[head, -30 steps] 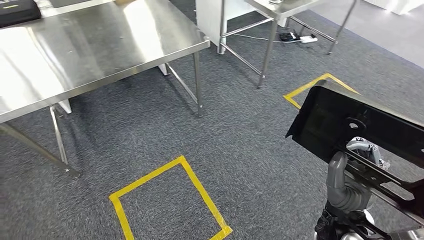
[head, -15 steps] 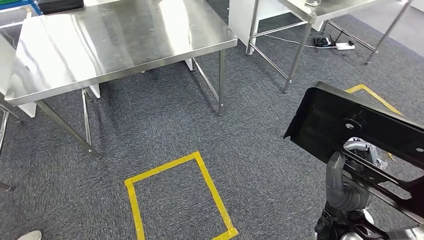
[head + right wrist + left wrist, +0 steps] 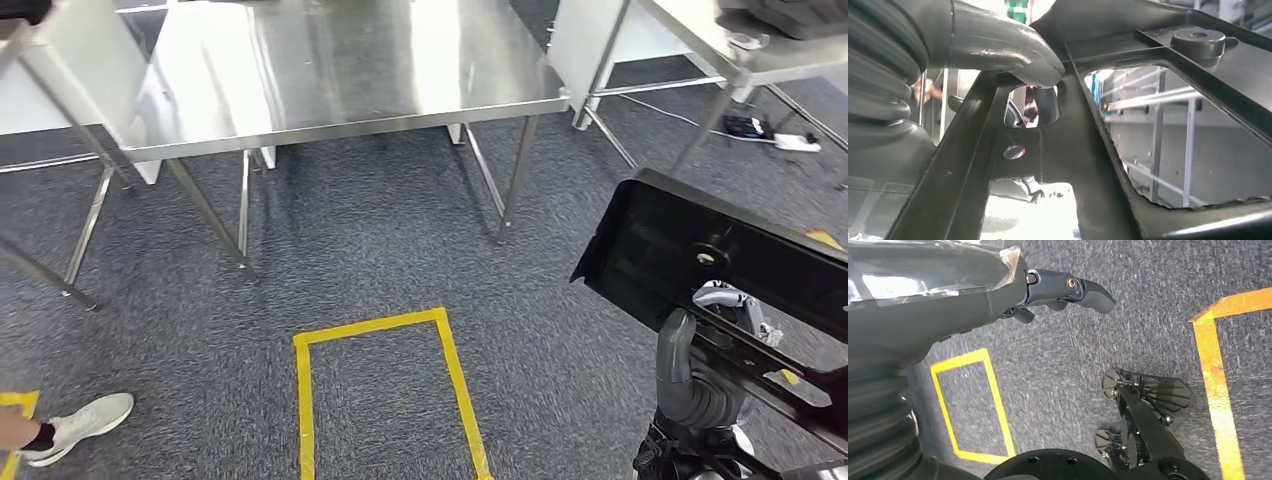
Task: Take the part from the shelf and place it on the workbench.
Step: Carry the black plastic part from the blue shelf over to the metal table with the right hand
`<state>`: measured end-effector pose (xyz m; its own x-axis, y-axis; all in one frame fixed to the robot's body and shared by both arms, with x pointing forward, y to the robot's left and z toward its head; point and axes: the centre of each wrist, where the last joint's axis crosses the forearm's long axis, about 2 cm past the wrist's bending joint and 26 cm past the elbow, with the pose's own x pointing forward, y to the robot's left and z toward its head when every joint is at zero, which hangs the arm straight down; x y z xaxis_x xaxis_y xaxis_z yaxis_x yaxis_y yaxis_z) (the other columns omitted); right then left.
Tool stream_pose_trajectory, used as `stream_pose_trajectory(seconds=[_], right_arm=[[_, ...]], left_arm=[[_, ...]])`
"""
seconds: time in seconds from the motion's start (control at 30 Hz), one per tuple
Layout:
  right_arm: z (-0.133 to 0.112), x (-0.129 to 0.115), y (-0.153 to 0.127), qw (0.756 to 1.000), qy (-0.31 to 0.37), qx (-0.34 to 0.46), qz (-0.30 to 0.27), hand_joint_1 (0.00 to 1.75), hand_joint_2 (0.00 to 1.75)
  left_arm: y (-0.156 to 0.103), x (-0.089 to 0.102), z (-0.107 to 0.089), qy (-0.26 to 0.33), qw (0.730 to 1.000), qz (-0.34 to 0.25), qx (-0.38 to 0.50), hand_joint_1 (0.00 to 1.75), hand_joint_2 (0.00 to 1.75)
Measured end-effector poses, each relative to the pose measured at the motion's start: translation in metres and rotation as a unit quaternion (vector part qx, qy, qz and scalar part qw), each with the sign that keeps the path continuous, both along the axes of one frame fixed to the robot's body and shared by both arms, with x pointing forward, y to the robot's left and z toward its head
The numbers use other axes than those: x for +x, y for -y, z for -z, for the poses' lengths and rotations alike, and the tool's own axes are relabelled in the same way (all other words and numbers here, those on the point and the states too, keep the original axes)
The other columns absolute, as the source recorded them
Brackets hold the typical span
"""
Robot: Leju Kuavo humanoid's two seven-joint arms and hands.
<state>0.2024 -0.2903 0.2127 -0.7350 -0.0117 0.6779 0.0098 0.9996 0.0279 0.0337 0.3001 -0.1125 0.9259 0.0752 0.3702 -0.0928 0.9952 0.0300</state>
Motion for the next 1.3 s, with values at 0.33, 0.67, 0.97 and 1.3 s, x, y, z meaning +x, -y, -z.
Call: stream_pose_trajectory(seconds=[0.33, 0.67, 0.97, 1.3], right_arm=[[0.0015, -0.0014, 0.0014, 1.000, -0.002, -0.001, 0.002, 1.75, 1.75], [0.0008, -0.0007, 0.0010, 1.000, 0.001, 0.001, 0.002, 1.75, 1.75], [0.0018, -0.0001, 0.0016, 1.000, -0.001, -0.002, 0.001, 1.75, 1.75], [0.0012, 0.0005, -0.0003, 1.000, -0.004, -0.005, 0.001, 1.75, 1.75]], left_arm=[[0.0013, -0.0012, 0.0001, -0.003, 1.000, 0.004, 0.003, 0.00, 1.75], [0.0003, 0.0013, -0.0001, 0.001, 1.000, 0.005, 0.011, 0.00, 1.75], [0.0023, 0.0019, -0.0002, 0.001, 1.000, 0.004, 0.010, 0.00, 1.75], [0.0023, 0.0000, 0.0000, 0.002, 1.000, 0.004, 0.014, 0.00, 1.75]])
